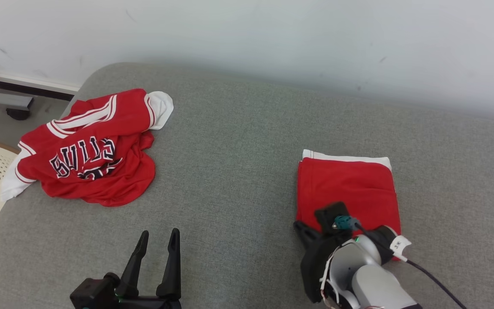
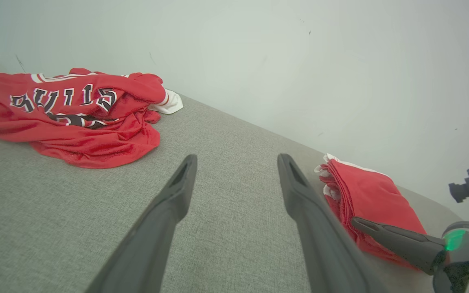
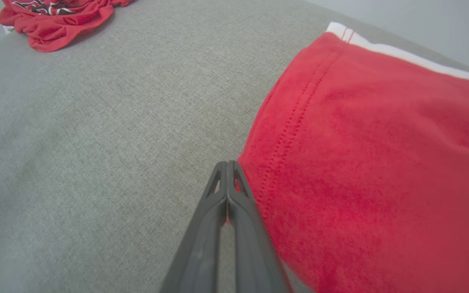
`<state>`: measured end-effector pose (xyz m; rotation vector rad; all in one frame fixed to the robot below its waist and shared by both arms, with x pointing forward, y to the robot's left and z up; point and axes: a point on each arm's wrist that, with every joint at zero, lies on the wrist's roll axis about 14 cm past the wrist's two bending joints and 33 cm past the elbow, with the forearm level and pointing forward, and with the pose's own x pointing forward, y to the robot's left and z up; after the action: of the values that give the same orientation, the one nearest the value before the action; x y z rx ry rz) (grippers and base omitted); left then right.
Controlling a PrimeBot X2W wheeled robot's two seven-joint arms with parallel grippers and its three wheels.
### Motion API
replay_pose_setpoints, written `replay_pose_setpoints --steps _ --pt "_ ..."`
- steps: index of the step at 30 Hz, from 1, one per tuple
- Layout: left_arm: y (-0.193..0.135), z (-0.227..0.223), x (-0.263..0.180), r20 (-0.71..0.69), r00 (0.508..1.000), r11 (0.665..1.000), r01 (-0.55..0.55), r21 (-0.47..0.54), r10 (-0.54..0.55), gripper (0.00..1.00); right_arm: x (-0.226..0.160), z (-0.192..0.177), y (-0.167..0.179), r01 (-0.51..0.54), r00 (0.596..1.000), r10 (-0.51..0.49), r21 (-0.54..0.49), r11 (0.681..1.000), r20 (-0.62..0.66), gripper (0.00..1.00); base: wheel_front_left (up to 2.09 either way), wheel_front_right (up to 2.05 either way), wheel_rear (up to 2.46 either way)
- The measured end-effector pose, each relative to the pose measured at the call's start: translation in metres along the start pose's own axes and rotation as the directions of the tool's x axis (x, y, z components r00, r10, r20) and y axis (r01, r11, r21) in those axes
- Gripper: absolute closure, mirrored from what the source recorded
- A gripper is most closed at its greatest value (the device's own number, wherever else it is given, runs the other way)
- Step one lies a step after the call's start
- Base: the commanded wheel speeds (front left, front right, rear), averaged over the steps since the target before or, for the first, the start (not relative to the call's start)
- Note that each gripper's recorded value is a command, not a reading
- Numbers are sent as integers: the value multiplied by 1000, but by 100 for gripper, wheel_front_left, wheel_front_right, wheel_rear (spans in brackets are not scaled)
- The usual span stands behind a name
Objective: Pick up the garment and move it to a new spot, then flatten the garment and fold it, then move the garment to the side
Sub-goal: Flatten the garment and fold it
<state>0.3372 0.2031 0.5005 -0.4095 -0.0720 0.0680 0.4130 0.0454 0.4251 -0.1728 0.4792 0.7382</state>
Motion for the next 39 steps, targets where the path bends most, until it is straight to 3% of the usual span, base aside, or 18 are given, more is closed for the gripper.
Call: replay_pose_setpoints --steps 6,11,13,14,22,25,26,28,33,39 --pt "0 3 -3 10 1000 1000 3 0 -3 0 -1 -4 28 -79 997 79 7 997 -14 100 0 0 0" --pt "0 3 -5 8 1000 1000 5 4 -5 0 -5 24 31 -110 991 102 93 990 83 96 0 0 0" --pt "0 6 -5 16 1000 1000 6 7 -7 0 -10 41 21 -88 986 71 109 990 150 15 0 0 0" --pt "-1 8 -4 22 1000 1000 10 8 -10 0 -13 47 14 -71 983 48 125 990 176 0 0 0 0" --pt "-6 16 -2 48 998 999 31 36 -33 0 -56 59 -49 111 938 -178 230 967 298 0 0 0 0" --pt "-6 22 -1 63 997 997 34 76 -39 0 -97 59 -81 201 865 -319 316 927 386 0 0 0 0" --pt "-6 22 -1 63 997 997 34 76 -39 0 -97 59 -81 201 865 -319 316 927 386 0 0 0 0" --pt "-5 23 0 67 997 995 33 93 -39 0 -119 57 -90 229 823 -372 350 908 429 0 0 0 0" --pt "-10 26 5 73 995 990 52 134 -62 0 -157 32 -104 309 763 -477 403 862 436 0 0 0 0" --pt "-11 10 3 22 996 984 81 158 -86 0 -181 10 -108 377 733 -536 406 833 419 0 0 0 0"
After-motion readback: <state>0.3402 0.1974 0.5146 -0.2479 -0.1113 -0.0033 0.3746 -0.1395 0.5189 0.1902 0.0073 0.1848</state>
